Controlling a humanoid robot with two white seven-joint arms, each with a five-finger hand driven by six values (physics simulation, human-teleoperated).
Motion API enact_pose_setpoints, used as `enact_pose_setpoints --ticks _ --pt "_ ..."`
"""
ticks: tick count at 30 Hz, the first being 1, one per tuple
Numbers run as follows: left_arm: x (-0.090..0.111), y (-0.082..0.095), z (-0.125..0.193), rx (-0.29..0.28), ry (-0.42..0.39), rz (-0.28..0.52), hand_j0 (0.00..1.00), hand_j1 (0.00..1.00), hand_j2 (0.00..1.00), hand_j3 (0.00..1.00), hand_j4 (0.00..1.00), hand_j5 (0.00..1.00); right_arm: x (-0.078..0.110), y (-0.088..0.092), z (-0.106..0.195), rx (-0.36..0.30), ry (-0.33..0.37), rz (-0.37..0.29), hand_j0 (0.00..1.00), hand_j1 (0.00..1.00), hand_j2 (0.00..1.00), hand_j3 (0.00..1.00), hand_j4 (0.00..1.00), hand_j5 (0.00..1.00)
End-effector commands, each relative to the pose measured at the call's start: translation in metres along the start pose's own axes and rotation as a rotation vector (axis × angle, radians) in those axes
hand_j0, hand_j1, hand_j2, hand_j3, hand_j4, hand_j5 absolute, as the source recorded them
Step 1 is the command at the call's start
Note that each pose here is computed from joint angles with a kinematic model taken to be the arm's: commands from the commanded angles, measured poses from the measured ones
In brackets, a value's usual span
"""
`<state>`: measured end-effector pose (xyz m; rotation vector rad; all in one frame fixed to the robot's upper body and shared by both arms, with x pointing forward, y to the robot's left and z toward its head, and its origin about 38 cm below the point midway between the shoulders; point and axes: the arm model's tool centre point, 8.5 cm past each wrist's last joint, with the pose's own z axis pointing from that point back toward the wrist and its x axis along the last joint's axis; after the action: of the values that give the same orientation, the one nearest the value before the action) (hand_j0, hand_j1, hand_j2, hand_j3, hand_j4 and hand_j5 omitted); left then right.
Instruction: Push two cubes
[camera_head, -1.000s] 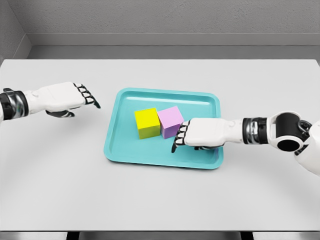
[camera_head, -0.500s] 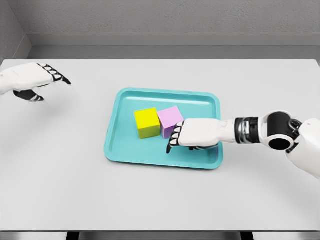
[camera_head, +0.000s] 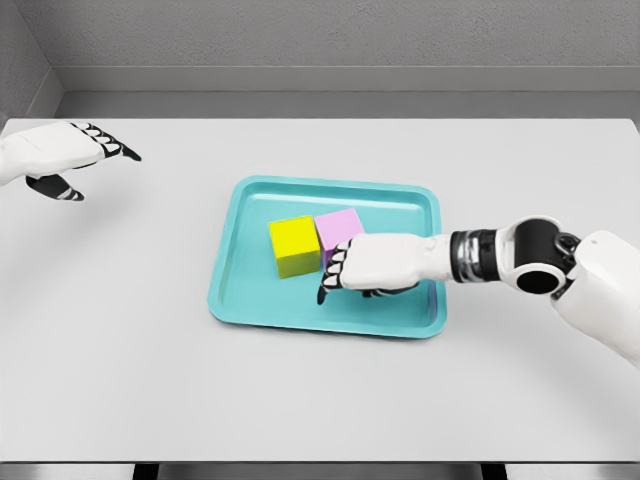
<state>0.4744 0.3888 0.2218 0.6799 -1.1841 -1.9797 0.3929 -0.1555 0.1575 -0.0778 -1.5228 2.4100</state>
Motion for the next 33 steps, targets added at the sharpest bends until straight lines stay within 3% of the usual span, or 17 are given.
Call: enact_pose_setpoints --ticks 1,21,28,30,33 --pt "0.0 0.0 0.0 0.003 0.001 0.005 0.93 0.93 0.93 0.93 0.93 0.93 0.001 0.001 -0.004 -0.001 -0.006 -0.011 0.72 0.72 0.72 0.72 0.72 0.72" --pt "-0.001 0.001 0.001 0.005 0.003 0.004 0.93 0.93 0.93 0.93 0.93 0.93 0.0 -0.003 -0.007 0.005 -0.002 0.013 0.72 0.72 0.72 0.72 0.72 0.72" --pt "-0.001 0.001 0.001 0.006 0.003 0.005 0.94 0.94 0.94 0.94 0.94 0.94 0.006 -0.006 0.027 0.019 0.018 0.055 0.72 0.72 0.72 0.72 0.72 0.72" --pt "-0.001 0.001 0.001 0.006 0.003 0.005 0.94 0.94 0.94 0.94 0.94 0.94 0.002 -0.002 0.036 0.032 0.035 0.053 0.72 0.72 0.72 0.72 0.72 0.72" --pt "-0.001 0.001 0.001 0.005 0.002 0.004 0.94 0.94 0.94 0.94 0.94 0.94 -0.007 -0.012 0.061 0.018 0.09 0.067 0.72 0.72 0.72 0.72 0.72 0.72"
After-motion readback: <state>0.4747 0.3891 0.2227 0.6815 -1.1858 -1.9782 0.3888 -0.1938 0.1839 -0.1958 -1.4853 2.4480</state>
